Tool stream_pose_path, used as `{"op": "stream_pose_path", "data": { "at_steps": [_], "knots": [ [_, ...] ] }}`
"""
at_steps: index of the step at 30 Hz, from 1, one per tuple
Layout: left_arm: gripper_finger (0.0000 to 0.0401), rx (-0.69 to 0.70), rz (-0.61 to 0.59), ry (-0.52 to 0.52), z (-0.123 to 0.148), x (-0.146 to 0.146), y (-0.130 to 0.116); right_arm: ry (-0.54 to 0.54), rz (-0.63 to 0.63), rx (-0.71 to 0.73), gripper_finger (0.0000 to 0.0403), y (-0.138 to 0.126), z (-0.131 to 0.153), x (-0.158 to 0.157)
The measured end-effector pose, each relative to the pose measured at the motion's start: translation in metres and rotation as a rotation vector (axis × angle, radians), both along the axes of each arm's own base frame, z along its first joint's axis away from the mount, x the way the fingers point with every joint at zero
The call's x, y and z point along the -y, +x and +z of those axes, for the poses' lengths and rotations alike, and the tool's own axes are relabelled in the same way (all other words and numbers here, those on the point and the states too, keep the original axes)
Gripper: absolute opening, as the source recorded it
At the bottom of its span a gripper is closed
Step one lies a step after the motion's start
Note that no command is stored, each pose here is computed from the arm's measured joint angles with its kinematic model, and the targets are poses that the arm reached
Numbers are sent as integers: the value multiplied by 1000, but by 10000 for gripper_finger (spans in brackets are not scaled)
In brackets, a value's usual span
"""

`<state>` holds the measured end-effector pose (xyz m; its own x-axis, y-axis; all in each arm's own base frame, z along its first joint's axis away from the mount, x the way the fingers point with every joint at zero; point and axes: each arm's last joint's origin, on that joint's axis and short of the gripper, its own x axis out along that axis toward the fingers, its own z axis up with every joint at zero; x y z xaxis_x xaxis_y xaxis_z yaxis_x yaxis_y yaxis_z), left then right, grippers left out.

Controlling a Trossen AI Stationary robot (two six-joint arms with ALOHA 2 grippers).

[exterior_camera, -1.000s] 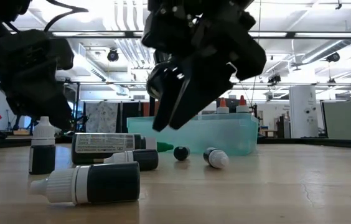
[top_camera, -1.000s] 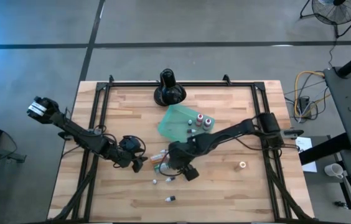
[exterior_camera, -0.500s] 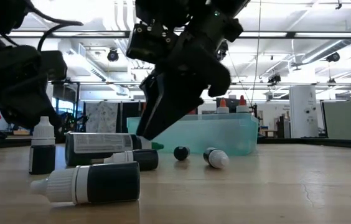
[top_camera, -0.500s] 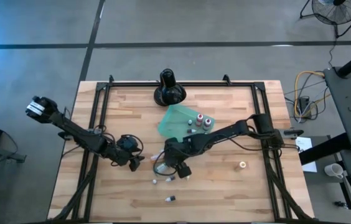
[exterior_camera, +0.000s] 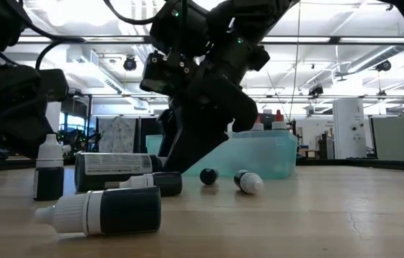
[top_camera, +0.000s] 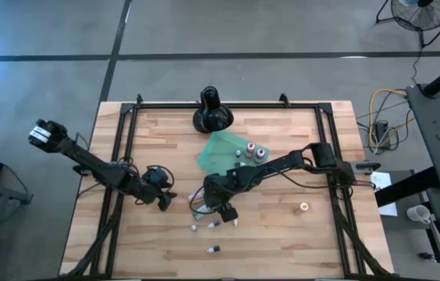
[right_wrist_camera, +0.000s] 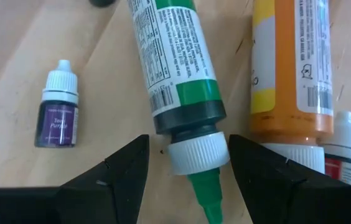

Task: Pick & Place food coloring
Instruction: Adjust the large green food coloring bottle

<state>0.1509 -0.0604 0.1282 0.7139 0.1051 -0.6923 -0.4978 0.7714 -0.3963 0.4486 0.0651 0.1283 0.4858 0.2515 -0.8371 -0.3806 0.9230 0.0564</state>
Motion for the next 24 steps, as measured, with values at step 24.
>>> {"op": "stream_pose_path", "data": {
  "at_steps": [24],
  "knots": [
    [223,1,25,-8,-6,-18,-8,0,29,-229,106,-7,26,11]
  ]
}}
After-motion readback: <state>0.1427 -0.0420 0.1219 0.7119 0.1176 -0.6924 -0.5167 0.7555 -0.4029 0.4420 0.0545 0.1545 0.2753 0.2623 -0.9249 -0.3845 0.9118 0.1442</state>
